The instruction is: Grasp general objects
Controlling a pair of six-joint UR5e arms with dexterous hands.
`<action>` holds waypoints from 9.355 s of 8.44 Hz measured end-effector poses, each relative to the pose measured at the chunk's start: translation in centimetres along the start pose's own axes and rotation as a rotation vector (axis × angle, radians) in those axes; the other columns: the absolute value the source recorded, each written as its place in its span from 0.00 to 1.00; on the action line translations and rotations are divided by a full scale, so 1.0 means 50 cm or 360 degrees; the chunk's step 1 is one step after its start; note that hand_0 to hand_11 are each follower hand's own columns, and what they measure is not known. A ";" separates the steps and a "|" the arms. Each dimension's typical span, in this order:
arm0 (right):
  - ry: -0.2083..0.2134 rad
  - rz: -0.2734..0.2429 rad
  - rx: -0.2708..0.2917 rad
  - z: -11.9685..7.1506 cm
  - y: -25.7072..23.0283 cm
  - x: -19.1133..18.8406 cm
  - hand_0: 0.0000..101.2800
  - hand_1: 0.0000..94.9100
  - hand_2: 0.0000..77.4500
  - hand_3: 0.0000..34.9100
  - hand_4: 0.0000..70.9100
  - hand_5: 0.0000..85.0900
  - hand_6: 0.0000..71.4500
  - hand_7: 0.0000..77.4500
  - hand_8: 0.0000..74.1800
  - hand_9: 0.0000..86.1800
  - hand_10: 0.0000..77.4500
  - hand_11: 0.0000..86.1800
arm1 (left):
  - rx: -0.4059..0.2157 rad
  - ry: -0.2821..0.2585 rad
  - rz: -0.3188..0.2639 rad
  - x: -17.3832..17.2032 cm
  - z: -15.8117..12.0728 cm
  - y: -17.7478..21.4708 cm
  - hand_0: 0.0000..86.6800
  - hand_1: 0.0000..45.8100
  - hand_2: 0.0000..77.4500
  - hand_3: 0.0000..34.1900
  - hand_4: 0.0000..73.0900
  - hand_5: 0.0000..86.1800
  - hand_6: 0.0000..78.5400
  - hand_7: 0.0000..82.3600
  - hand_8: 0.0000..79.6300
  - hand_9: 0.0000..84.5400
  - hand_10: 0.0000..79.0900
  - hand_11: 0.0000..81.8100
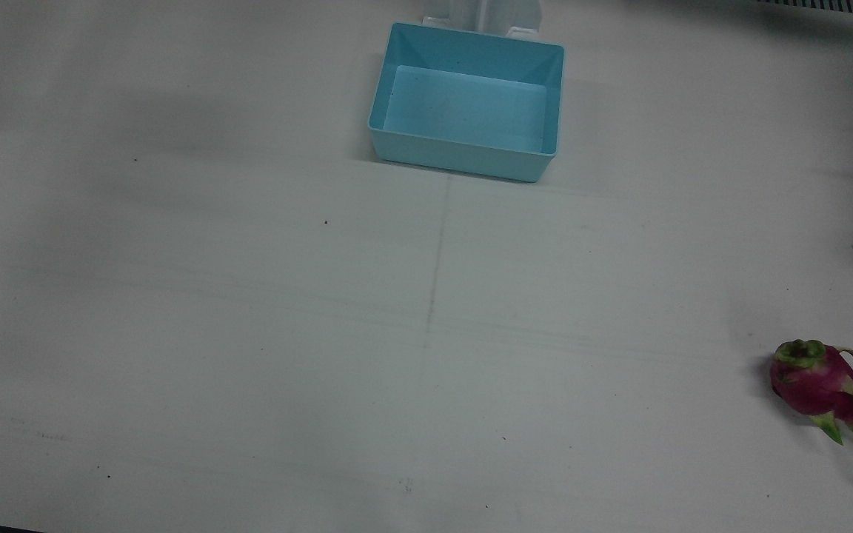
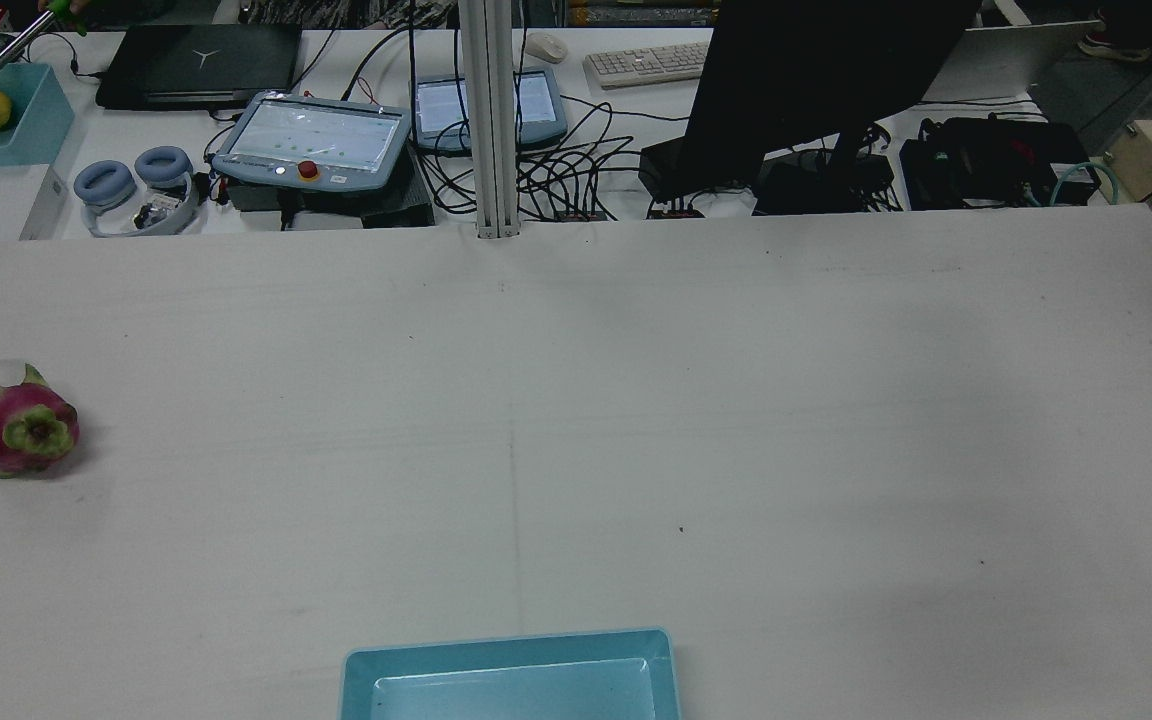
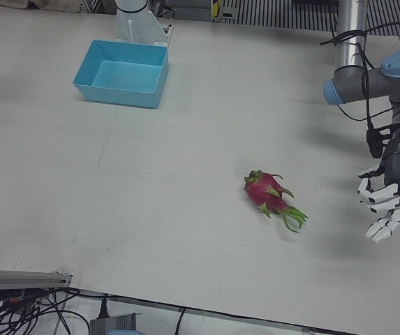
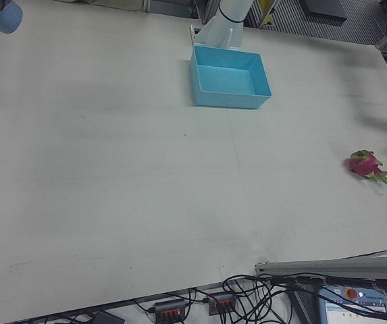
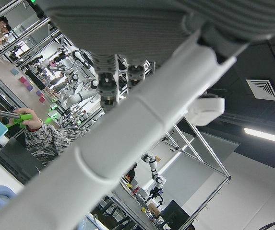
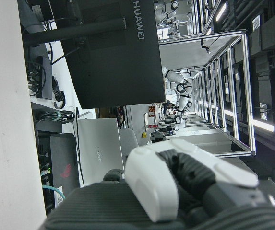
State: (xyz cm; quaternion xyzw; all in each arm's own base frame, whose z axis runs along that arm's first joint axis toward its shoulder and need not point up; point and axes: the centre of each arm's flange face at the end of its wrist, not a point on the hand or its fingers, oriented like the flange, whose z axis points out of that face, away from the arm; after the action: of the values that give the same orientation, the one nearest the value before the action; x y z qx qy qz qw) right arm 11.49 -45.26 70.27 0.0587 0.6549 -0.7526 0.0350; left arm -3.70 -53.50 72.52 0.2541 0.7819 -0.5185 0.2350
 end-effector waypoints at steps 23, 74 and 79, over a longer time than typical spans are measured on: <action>-0.0002 -0.0002 -0.0010 0.000 0.006 0.000 0.00 1.00 1.00 0.00 0.00 0.00 0.00 0.00 0.00 0.01 0.00 0.00 | -0.0306 -0.0531 0.1167 -0.127 0.090 0.466 0.92 0.00 0.01 0.00 0.11 0.82 0.01 0.33 0.02 0.03 0.49 0.01; -0.0004 -0.0006 -0.0017 0.000 0.011 -0.001 0.00 1.00 1.00 0.00 0.00 0.00 0.00 0.00 0.00 0.01 0.00 0.01 | -0.1750 -0.0547 -0.1036 -0.045 -0.115 1.517 0.92 0.00 0.00 0.00 0.89 0.81 0.69 0.85 0.62 0.65 0.37 0.71; -0.0004 -0.0006 -0.0017 0.000 0.011 -0.001 0.00 1.00 1.00 0.00 0.00 0.00 0.00 0.00 0.00 0.01 0.00 0.01 | -0.1777 -0.0548 -0.1046 -0.055 -0.137 1.500 0.93 0.00 0.01 0.00 0.10 0.83 0.20 0.88 0.02 0.19 0.48 0.06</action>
State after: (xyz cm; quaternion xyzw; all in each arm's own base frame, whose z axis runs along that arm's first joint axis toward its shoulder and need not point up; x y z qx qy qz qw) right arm 11.61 -45.35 69.75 0.0564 0.6590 -0.7492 0.0346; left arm 45.76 -22.57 24.78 -0.2434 0.9208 -0.1140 0.2825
